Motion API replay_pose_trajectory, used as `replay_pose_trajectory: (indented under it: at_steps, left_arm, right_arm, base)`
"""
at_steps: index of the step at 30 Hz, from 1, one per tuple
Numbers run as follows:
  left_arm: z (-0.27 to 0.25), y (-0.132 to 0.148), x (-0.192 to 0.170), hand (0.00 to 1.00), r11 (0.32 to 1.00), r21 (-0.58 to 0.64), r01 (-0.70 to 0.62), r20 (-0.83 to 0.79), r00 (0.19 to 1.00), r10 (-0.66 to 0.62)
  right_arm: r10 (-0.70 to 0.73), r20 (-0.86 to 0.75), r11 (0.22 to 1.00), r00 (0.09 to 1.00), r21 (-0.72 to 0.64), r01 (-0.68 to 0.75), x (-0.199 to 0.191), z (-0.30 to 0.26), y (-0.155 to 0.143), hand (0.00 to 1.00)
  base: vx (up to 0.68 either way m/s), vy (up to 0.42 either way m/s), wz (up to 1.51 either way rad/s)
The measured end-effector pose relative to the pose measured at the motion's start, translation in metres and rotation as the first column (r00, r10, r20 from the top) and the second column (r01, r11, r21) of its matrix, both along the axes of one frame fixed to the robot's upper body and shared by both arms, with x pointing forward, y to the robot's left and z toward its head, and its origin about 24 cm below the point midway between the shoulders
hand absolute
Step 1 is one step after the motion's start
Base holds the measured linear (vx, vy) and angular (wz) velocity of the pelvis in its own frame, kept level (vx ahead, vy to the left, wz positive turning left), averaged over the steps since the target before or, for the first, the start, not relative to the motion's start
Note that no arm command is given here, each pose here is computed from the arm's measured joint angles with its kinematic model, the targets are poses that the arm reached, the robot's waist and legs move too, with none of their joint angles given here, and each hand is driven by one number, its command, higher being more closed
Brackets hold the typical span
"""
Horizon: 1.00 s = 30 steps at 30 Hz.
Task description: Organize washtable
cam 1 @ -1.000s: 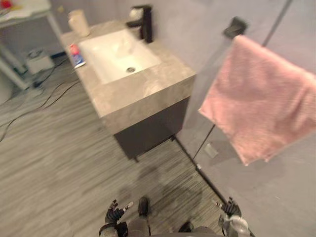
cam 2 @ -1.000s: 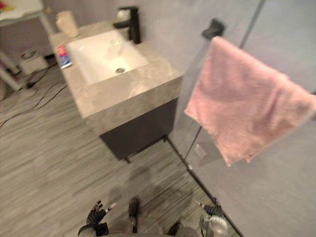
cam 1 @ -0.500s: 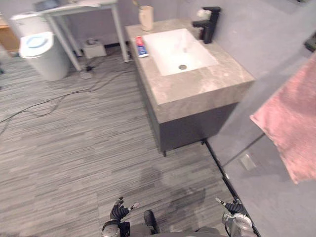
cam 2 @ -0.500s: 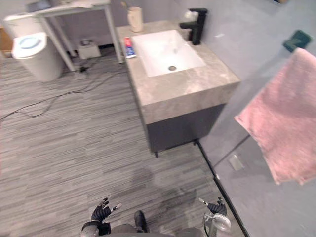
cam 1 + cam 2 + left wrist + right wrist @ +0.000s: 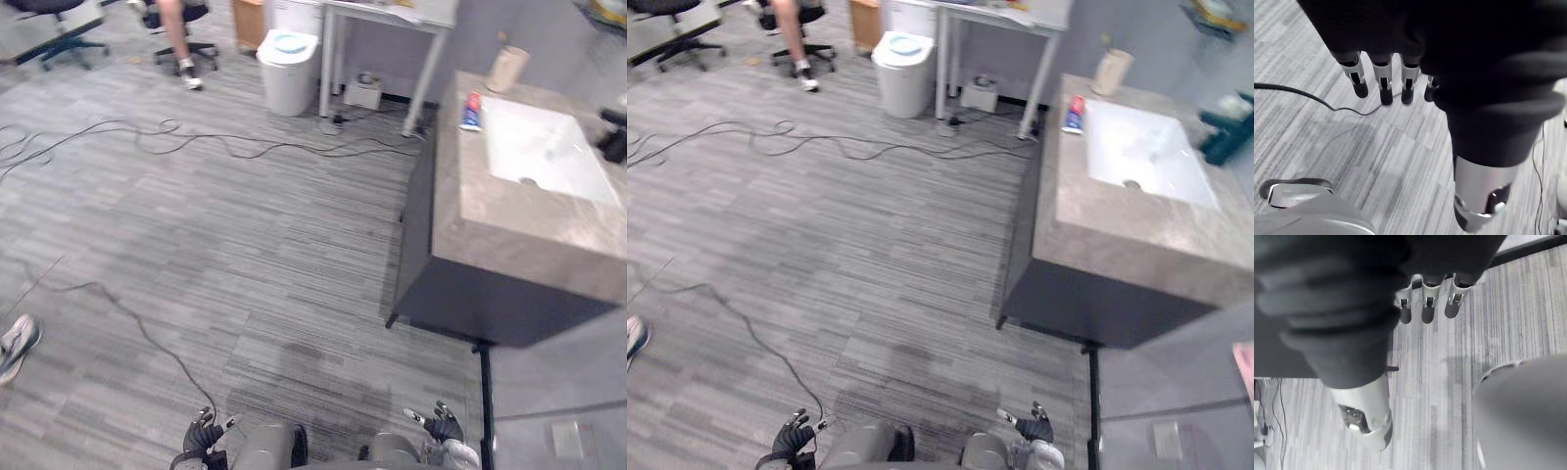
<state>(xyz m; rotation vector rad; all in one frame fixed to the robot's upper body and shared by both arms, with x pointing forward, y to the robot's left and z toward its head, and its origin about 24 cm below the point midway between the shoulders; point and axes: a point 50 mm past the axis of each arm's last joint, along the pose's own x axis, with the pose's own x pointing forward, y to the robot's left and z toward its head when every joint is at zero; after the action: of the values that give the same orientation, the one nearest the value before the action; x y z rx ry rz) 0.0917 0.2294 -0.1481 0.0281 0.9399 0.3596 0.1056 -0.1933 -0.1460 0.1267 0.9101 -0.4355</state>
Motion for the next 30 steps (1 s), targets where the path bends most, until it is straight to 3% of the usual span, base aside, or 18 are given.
replay_pose_trajectory:
  at_steps: [6, 11, 21, 30]
  left_arm:
    - [-0.002, -0.017, -0.007, 0.00, 0.996, -0.054, -0.071, 0.018, 0.997, 0.072]
    - [0.003, -0.010, 0.001, 0.00, 0.996, -0.037, -0.076, 0.057, 0.995, 0.078]
    - [0.006, 0.001, 0.012, 0.00, 0.994, -0.028, -0.108, 0.080, 0.991, 0.110]
    - [0.004, -0.010, 0.018, 0.00, 0.997, -0.047, -0.060, 0.077, 0.995, 0.063]
  right_arm:
    - [0.047, 0.051, 0.999, 0.998, -0.007, -0.047, 0.013, 0.006, 0.004, 0.00]
    - [0.038, 0.046, 0.999, 0.998, 0.007, -0.039, 0.011, 0.005, 0.009, 0.00]
    - [0.072, 0.037, 0.996, 0.997, 0.040, -0.074, 0.013, 0.002, 0.023, 0.00]
    - [0.128, 0.061, 0.991, 0.990, 0.020, -0.129, 0.016, 0.005, 0.024, 0.00]
  base:
    - [0.21, -0.023, 0.10]
    - [0.20, 0.064, -0.11]
    - [0.31, 0.360, -0.22]
    - [0.27, 0.193, -0.31]
